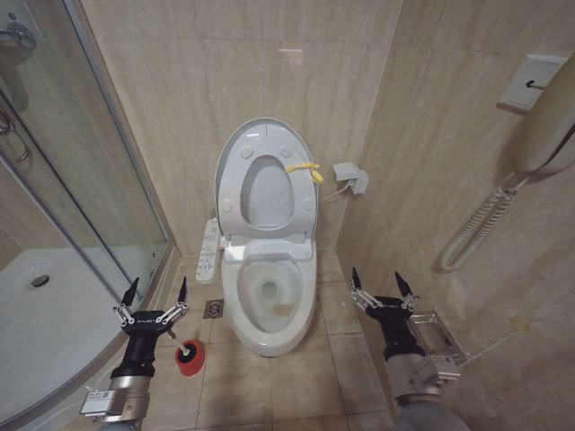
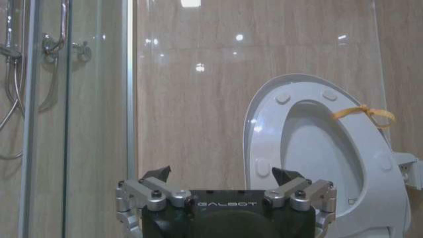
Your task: Open the toilet lid, clean the toilet bowl with a toilet brush, close the toilet lid, and flush.
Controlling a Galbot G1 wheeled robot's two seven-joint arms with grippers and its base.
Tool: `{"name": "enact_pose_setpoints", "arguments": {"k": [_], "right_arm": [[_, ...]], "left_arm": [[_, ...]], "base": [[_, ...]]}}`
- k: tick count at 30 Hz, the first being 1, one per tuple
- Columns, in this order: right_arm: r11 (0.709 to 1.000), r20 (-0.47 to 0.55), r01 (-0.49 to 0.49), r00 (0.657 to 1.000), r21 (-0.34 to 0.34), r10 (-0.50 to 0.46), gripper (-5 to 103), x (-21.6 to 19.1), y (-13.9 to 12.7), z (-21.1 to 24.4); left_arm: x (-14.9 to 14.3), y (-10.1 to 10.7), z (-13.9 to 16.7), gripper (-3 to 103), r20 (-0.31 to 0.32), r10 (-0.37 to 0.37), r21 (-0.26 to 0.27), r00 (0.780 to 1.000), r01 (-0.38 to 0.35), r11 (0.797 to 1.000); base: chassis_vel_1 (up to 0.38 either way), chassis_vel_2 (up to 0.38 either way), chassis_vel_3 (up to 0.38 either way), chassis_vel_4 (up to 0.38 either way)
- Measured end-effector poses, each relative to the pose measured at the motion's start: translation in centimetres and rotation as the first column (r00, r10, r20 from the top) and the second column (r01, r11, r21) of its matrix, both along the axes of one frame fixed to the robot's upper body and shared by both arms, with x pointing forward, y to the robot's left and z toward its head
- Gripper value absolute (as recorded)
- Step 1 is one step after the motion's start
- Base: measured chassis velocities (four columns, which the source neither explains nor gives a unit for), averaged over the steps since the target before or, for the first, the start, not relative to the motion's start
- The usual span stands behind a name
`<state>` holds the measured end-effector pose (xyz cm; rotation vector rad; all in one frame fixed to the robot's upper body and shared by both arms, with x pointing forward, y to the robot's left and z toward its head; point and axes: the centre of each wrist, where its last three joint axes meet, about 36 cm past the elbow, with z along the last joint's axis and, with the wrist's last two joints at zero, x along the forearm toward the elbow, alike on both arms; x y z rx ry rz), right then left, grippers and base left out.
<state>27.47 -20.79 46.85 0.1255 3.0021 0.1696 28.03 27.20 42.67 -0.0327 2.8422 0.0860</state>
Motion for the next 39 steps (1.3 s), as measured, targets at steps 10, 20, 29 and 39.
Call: {"name": "enact_pose_setpoints", "arguments": {"k": [10, 20, 29, 39], "right_arm": [[1.000, 0.000, 0.000, 1.000, 0.000, 0.000, 100, 0.00, 0.00, -0.01], [1.000, 0.000, 0.000, 1.000, 0.000, 0.000, 100, 0.00, 0.00, -0.01], [1.000, 0.000, 0.000, 1.000, 0.000, 0.000, 100, 0.00, 0.00, -0.01], [1.000, 0.000, 0.000, 1.000, 0.000, 0.000, 100, 0.01, 0.00, -0.01]], "left_arm": [[0.00, 0.00, 0.00, 100, 0.000, 0.000, 0.000, 1.000, 0.000, 1.000], [0.00, 0.00, 0.00, 100, 0.000, 0.000, 0.000, 1.000, 0.000, 1.000], [0.00, 0.00, 0.00, 100, 0.000, 0.000, 0.000, 1.000, 0.000, 1.000], [0.00, 0.00, 0.00, 100, 0.000, 0.000, 0.000, 1.000, 0.000, 1.000]], "base": [[0.000, 0.000, 0.000, 0.000], [0.000, 0.000, 0.000, 0.000], [0.000, 0.000, 0.000, 0.000], [0.000, 0.000, 0.000, 0.000]]}}
